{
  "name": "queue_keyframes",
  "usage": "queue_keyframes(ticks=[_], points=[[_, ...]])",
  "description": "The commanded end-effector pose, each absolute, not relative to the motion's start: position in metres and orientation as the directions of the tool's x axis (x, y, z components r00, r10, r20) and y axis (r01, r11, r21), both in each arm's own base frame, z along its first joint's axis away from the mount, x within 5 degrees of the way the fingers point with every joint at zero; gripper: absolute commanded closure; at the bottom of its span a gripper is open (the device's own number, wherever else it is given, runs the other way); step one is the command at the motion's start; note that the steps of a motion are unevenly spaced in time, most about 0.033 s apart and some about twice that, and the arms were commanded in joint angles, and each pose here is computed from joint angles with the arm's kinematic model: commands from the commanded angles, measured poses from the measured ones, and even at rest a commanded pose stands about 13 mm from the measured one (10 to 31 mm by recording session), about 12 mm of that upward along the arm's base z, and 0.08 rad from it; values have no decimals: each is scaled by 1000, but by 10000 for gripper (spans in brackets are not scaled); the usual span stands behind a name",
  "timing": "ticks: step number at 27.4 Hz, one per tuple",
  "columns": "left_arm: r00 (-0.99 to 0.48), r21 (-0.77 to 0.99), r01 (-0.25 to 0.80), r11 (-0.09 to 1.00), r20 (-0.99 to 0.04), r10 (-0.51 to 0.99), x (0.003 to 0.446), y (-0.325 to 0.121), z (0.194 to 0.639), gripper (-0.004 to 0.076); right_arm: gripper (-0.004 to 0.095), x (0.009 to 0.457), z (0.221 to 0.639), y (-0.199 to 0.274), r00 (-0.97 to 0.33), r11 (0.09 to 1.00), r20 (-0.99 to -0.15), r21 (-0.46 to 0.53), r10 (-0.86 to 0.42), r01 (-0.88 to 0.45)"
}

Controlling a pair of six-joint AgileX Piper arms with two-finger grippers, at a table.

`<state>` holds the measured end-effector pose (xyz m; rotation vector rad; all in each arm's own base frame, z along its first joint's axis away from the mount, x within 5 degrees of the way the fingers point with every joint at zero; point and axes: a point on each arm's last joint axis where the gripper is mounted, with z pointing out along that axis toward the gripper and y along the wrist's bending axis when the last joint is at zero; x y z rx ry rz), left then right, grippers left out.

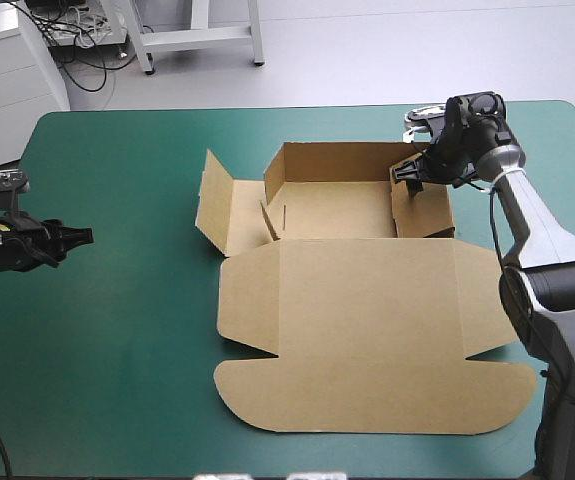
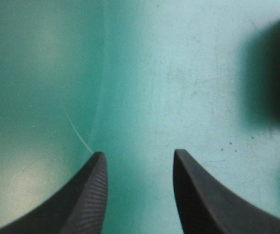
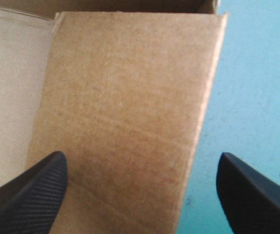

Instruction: Fold the box

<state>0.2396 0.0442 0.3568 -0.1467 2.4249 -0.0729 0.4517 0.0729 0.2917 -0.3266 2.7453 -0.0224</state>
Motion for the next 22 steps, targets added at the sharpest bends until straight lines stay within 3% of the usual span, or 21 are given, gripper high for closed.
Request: queue_keyframes(ticks=[1, 6, 22], points=[[-690, -103, -81, 991, -712, -131, 239, 42, 373, 454, 48, 438, 342, 68, -847, 975, -484, -79, -219, -207], [-690, -100, -76, 992, -713, -125, 239, 42, 373, 484, 52, 422, 364, 64, -841, 975, -494, -87, -219, -203], [-691, -98, -73, 993, -712, -121, 239, 42, 373, 483, 54, 341, 468, 53, -691, 985, -707, -51, -153, -166]])
